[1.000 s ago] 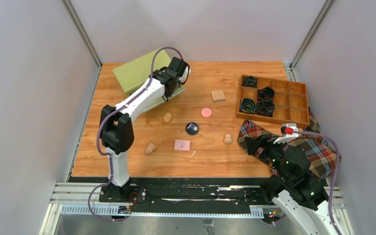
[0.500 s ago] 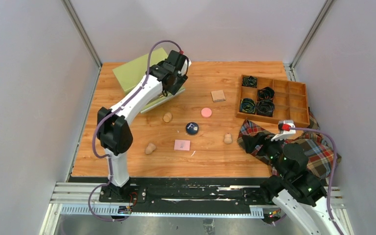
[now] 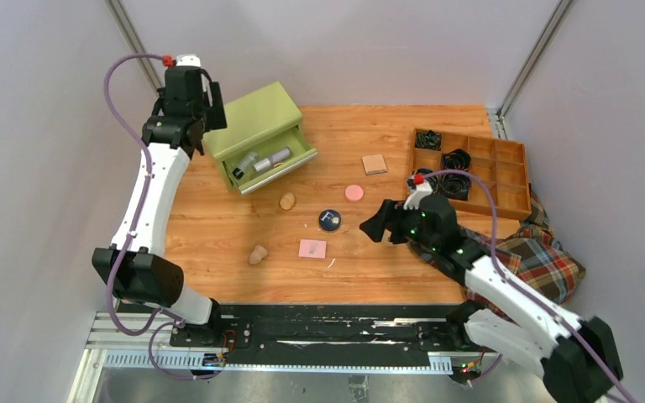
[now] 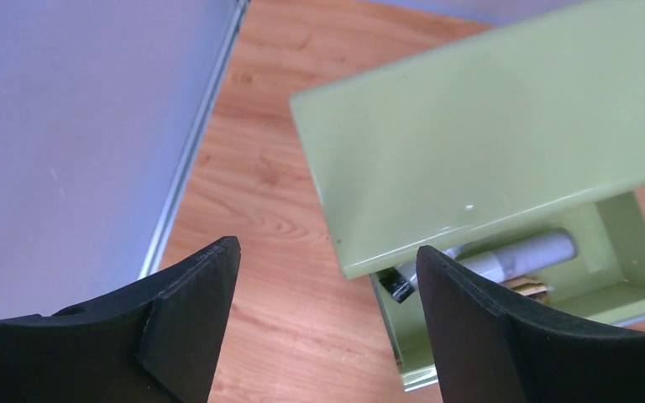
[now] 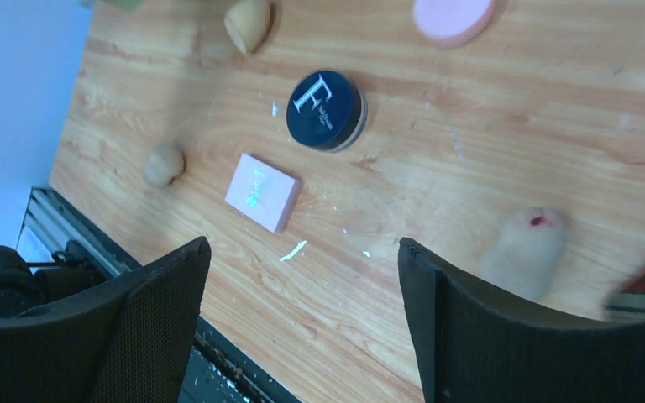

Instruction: Organize the makeup

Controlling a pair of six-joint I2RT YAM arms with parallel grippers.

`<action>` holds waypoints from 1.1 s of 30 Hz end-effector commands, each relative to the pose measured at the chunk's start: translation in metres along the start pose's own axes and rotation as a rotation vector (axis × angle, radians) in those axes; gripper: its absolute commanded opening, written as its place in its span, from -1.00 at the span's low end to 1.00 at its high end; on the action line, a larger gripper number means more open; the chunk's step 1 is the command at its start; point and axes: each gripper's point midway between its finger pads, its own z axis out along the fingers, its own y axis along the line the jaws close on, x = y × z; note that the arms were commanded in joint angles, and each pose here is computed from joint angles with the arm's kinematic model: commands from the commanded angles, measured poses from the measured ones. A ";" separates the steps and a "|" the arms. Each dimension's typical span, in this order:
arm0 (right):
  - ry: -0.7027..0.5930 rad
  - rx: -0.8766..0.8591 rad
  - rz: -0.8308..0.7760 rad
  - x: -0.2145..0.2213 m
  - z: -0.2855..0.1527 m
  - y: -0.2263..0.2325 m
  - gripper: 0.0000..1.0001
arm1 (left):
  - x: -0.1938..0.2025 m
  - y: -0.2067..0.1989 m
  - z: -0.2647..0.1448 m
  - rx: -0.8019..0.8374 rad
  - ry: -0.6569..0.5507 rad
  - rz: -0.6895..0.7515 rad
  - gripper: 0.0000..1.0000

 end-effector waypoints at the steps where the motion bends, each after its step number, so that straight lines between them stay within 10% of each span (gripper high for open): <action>1: 0.038 -0.206 0.011 -0.015 0.029 0.052 0.62 | 0.031 0.004 0.023 0.048 0.078 -0.182 0.62; 33: 0.184 -0.330 0.044 -0.032 0.282 0.119 -0.49 | 0.118 0.003 0.109 0.050 0.299 -0.246 0.53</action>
